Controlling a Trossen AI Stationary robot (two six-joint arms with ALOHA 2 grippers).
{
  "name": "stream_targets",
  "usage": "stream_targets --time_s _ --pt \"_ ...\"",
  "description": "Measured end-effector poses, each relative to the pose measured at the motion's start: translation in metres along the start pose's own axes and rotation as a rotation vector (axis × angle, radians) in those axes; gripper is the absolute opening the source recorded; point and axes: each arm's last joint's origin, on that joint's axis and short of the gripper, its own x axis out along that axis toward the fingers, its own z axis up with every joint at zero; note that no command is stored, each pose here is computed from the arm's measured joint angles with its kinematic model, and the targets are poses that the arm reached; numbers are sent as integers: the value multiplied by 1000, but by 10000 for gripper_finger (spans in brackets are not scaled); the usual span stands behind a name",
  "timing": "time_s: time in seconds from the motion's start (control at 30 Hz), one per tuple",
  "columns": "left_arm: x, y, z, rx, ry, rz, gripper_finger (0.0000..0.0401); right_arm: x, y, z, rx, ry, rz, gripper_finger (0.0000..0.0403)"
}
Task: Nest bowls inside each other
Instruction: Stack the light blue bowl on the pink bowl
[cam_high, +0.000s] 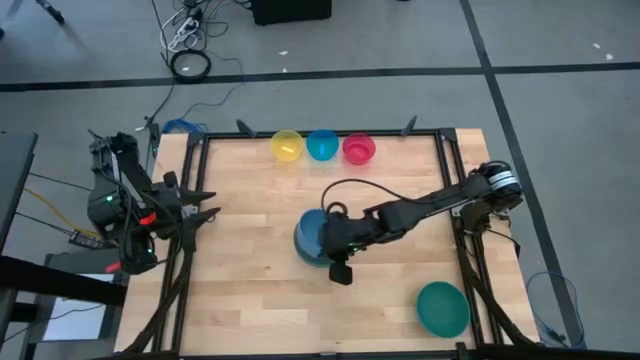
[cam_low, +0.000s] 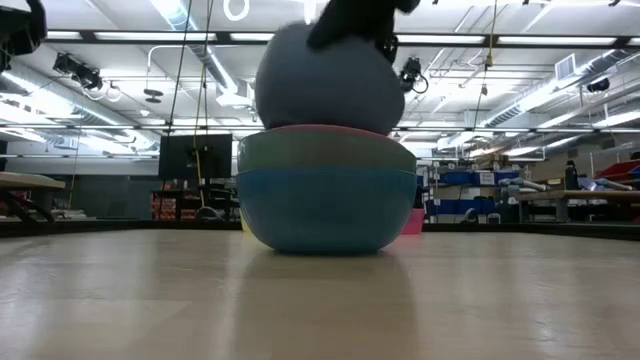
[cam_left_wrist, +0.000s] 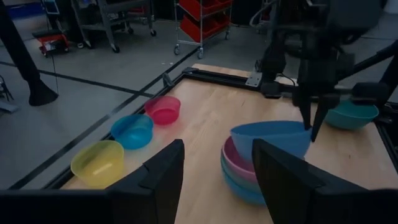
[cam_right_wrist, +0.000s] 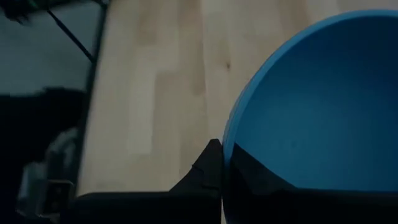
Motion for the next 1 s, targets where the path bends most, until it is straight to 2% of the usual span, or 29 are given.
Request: stream_targets --time_s 0.3,0.7,0.8,1.0 --pt "2 11 -10 -14 -4 -3 198 13 -9 -15 -4 158 -74 0" --pt "4 18 -18 -42 -32 -5 198 12 -7 -19 -70 192 -88 7" --pt "4 18 -18 -49 -32 -6 198 12 -6 -19 -69 194 -78 34" --pt "4 18 -18 -49 -33 -6 198 13 -5 -17 -58 169 -68 125"
